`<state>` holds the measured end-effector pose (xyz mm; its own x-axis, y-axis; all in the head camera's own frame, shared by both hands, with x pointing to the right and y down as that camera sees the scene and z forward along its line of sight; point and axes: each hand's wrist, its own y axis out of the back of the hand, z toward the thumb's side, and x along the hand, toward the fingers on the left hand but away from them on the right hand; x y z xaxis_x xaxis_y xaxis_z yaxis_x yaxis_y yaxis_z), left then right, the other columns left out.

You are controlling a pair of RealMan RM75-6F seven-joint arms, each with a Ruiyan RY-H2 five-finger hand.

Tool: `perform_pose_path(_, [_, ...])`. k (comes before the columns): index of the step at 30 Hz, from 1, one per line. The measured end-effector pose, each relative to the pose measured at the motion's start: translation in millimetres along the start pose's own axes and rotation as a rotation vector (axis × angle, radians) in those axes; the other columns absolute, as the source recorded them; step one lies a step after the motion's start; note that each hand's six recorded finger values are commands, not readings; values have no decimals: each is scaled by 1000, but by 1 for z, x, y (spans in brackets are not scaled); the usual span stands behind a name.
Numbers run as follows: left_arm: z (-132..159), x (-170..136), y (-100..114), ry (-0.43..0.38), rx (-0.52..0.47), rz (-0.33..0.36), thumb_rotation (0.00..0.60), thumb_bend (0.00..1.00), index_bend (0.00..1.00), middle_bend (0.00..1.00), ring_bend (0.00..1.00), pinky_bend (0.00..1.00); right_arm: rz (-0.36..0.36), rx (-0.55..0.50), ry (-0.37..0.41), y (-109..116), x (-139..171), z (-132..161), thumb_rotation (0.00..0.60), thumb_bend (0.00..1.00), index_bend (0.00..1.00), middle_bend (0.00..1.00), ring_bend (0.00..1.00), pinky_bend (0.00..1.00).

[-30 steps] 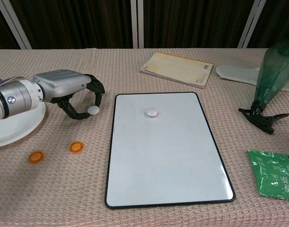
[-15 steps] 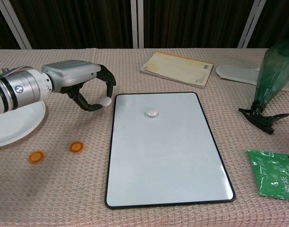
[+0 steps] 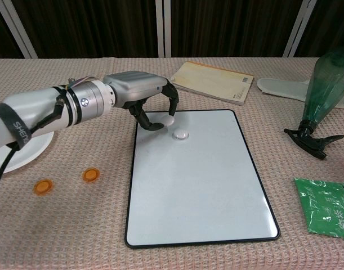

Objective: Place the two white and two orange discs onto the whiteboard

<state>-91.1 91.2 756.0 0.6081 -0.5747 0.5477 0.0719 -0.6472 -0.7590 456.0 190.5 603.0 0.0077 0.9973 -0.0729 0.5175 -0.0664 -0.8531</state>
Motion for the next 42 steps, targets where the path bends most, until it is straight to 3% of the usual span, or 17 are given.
perform_pose_path(19, [12,25,-4,-29,28,-10,600,310,484,208,83,168,-3,-3,-13,2,0,-5,600,591,58,7,0,0])
perform_pose_path(42, [15,21,-6,-46,104,10,600,310,464,208,83,166,1,-4,-12,1,-1,-5,600,591,58,7,0,0])
